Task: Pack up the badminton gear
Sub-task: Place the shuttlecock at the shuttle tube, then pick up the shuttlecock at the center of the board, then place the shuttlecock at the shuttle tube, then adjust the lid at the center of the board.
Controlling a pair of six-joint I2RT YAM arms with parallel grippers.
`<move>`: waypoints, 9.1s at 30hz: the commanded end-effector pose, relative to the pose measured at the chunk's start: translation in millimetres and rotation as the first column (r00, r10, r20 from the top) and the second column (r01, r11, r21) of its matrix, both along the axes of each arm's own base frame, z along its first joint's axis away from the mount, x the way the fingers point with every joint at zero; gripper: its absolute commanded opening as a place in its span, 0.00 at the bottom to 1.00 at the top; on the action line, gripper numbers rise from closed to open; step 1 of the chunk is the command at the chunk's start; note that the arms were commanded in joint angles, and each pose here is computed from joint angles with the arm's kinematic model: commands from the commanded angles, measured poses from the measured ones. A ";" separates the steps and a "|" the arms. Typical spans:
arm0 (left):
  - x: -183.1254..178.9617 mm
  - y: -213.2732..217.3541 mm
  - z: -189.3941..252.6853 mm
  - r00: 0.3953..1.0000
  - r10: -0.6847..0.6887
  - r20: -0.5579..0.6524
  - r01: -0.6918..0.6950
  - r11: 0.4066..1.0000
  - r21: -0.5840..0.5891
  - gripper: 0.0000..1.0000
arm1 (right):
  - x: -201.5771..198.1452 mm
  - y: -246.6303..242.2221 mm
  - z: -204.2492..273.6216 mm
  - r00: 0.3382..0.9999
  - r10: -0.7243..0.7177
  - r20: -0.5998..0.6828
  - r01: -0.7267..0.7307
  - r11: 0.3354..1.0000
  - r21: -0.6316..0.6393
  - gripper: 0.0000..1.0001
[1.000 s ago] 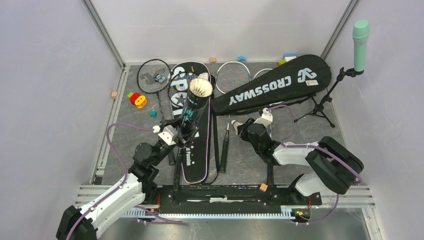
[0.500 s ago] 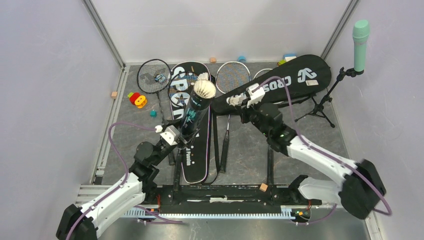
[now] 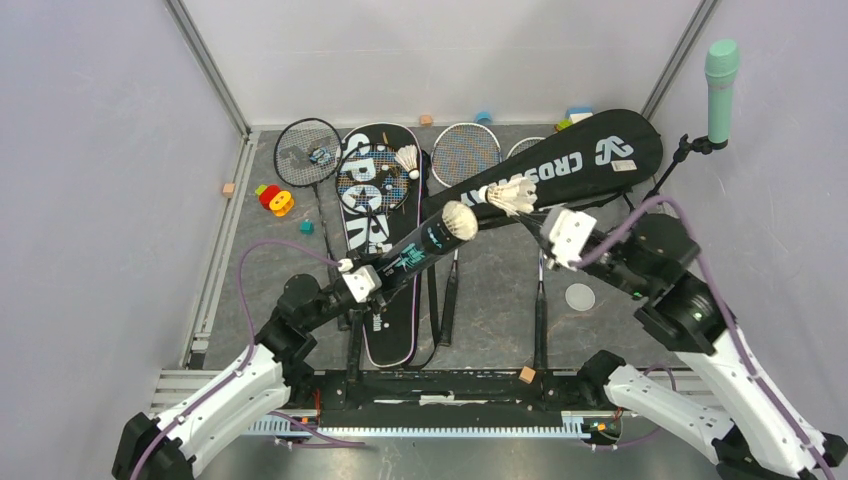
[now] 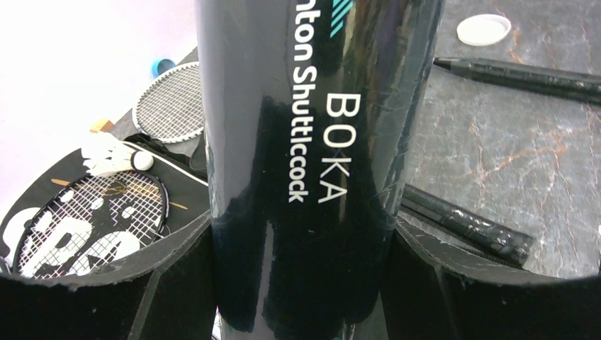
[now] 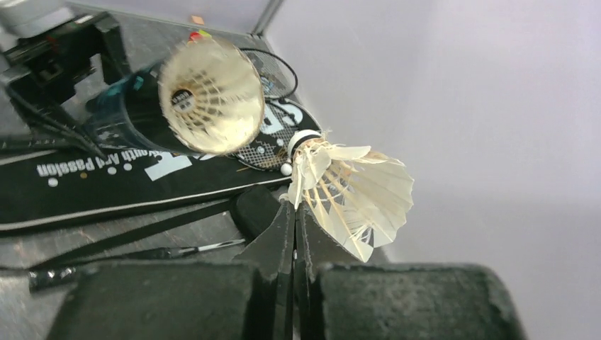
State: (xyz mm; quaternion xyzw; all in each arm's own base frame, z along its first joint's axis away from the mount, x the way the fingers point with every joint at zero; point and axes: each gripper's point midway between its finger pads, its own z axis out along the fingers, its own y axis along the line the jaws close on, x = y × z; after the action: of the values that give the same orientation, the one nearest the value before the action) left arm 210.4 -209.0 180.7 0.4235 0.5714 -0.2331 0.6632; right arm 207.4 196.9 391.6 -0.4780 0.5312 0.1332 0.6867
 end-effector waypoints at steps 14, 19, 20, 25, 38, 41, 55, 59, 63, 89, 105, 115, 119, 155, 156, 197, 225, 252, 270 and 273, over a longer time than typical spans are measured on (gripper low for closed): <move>-19.8 -5.1 24.2 0.985 -0.123 0.121 0.116 0.991 0.066 0.16 | -69.5 18.0 1.9 0.890 0.456 0.025 -0.425 0.846 -0.322 0.00; -24.2 -6.5 23.8 0.981 -0.147 0.124 0.139 0.988 0.069 0.17 | -66.4 34.3 -6.7 0.862 0.503 -0.055 -0.495 0.815 -0.301 0.00; -24.6 -6.5 24.2 0.981 -0.149 0.126 0.141 0.988 0.069 0.17 | -63.0 38.7 -10.4 0.858 0.507 -0.083 -0.507 0.810 -0.296 0.00; -27.9 -8.4 24.7 0.977 -0.170 0.130 0.162 0.984 0.070 0.17 | -51.4 61.1 -26.4 0.816 0.538 -0.212 -0.578 0.772 -0.264 0.00; -31.4 -11.0 26.2 0.972 -0.193 0.136 0.186 0.980 0.064 0.16 | -49.1 115.0 -67.8 0.707 0.583 -0.400 -0.692 0.687 -0.223 0.00; -28.8 -9.7 29.3 0.974 -0.174 0.143 0.168 0.984 0.049 0.16 | -30.3 114.4 -65.0 0.773 0.498 -0.393 -0.613 0.745 -0.261 0.02; -6.1 11.8 53.1 0.980 0.039 0.195 -0.022 0.996 -0.086 0.16 | -28.4 19.2 79.6 0.990 0.141 0.017 -0.139 0.986 -0.090 0.65; 8.8 27.1 62.6 0.968 0.172 0.183 -0.141 0.975 -0.171 0.15 | -16.7 -16.0 97.0 0.996 -0.064 0.068 0.060 0.997 0.048 0.80; 26.1 56.8 85.2 0.916 0.372 0.153 -0.308 0.893 -0.328 0.17 | 16.9 -41.8 91.6 0.947 -0.320 -0.012 0.315 0.925 0.213 0.98; 52.0 132.5 94.8 0.689 0.723 -0.055 -0.642 0.574 -0.507 0.25 | 338.6 188.5 -171.6 0.839 -0.378 -0.393 0.469 0.867 0.168 0.98; 52.7 129.8 94.7 0.698 0.713 -0.061 -0.636 0.579 -0.510 0.22 | 396.3 209.5 -288.3 0.726 -0.326 -0.606 0.575 0.771 0.275 0.85; 53.6 125.1 92.9 0.712 0.700 -0.055 -0.626 0.597 -0.502 0.23 | 376.8 201.4 -247.9 0.770 -0.279 -0.573 0.527 0.786 0.325 0.44; 54.1 121.9 93.3 0.723 0.688 -0.058 -0.617 0.605 -0.503 0.23 | 352.2 193.0 -183.6 0.835 -0.221 -0.504 0.450 0.802 0.393 0.35; 20.6 4.8 88.6 0.993 0.114 0.012 -0.097 0.895 -0.436 0.23 | 20.4 161.5 126.8 0.813 0.576 0.083 -0.393 0.438 0.809 0.44; 20.5 5.0 88.9 0.993 0.115 0.013 -0.098 0.894 -0.437 0.23 | 19.4 163.4 125.5 0.811 0.580 0.080 -0.393 0.437 0.809 0.44; -8.6 -16.2 50.7 0.991 -0.091 0.097 0.103 0.986 -0.132 0.17 | -4.0 92.6 95.2 0.960 0.251 -0.126 -0.192 0.913 0.359 0.98; -34.9 -24.6 37.7 0.961 -0.247 0.121 0.252 0.967 -0.029 0.17 | 15.1 76.4 -22.2 0.924 0.036 -0.382 -0.094 0.987 -0.133 0.98; -6.8 -7.7 50.0 0.988 -0.050 0.145 0.065 0.993 -0.102 0.14 | -5.4 2.3 109.4 0.996 -0.076 -0.055 0.081 0.993 0.091 0.98; 63.4 64.1 88.1 0.868 0.495 -0.042 -0.456 0.762 -0.460 0.20 | 56.2 -142.1 -166.4 0.259 -0.838 -0.480 0.922 0.363 -0.136 0.98; 62.5 59.0 87.9 0.881 0.472 -0.043 -0.437 0.774 -0.459 0.20 | 49.9 -164.6 -206.7 0.123 -0.853 -0.507 0.939 0.266 -0.220 0.98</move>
State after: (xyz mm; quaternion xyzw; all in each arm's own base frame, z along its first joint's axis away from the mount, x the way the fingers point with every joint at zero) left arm 274.5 -152.8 224.9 0.1622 0.6113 -0.1461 0.7607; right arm 264.5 53.8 217.4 -0.0409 0.8460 -0.1459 0.5113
